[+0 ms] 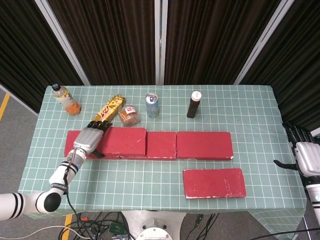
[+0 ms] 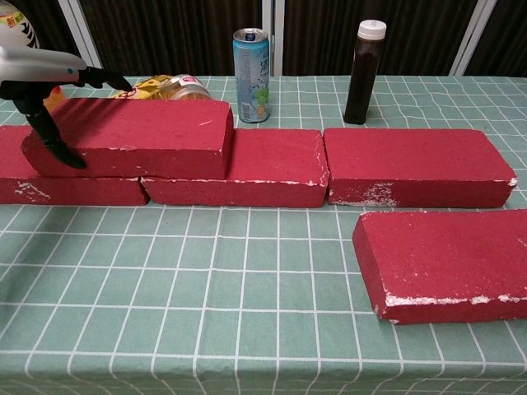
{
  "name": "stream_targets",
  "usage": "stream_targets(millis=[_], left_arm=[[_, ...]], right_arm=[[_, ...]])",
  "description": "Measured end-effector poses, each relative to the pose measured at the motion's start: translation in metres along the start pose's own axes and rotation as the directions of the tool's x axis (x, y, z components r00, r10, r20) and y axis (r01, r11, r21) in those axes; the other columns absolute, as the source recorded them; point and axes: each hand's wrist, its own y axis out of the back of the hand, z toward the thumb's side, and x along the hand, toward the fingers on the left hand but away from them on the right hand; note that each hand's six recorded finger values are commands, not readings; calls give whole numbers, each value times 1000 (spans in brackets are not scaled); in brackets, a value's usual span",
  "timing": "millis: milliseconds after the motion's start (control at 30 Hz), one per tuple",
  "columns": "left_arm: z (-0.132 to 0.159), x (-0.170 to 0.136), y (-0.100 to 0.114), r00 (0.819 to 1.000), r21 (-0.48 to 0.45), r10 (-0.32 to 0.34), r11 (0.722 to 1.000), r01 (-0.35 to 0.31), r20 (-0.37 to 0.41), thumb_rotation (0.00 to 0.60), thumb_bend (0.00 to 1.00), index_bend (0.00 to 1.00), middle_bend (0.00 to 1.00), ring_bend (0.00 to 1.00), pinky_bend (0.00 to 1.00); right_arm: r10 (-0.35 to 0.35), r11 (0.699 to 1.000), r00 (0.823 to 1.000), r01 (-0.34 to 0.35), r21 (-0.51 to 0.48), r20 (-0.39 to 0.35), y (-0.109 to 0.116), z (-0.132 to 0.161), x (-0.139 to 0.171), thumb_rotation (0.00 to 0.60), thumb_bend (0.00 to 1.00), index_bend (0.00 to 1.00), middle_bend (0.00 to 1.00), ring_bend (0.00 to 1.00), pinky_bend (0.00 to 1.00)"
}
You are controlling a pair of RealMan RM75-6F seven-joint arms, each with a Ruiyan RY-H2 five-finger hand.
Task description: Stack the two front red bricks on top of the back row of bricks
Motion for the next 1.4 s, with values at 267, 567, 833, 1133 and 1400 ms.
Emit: stream_targets(millis=[267,567,833,1133,1400], left_arm=[[2,-4,0,1000,-1,-7,1000,7,6,600,12,0,0,0,0],[0,-28,9,1000,-15,23,1000,-22,6,600,12,0,0,0,0],[-29,-66,31,985,-55,168,984,-169,-29,600,2,0,0,0,0],[-82,-124,36,936,-131,341,927,-351,-93,600,0,0,0,0,0],[-125,-145,22,937,-200,322,917,-344,-135,600,0,0,0,0,0]], right_arm=[[0,1000,1000,0,-1,0,0,1,0,600,7,0,0,0,0],[-1,1000,1000,1,3,-29,5,8,3,600,7,0,0,0,0],[28,999,998,-26,45,-56,4,18,14,600,1,0,0,0,0],[138,980,984,-119,156,-114,-14,47,43,600,0,0,0,0,0],[295,934,941,-247,256,-167,-35,79,67,600,0,0,0,0,0]])
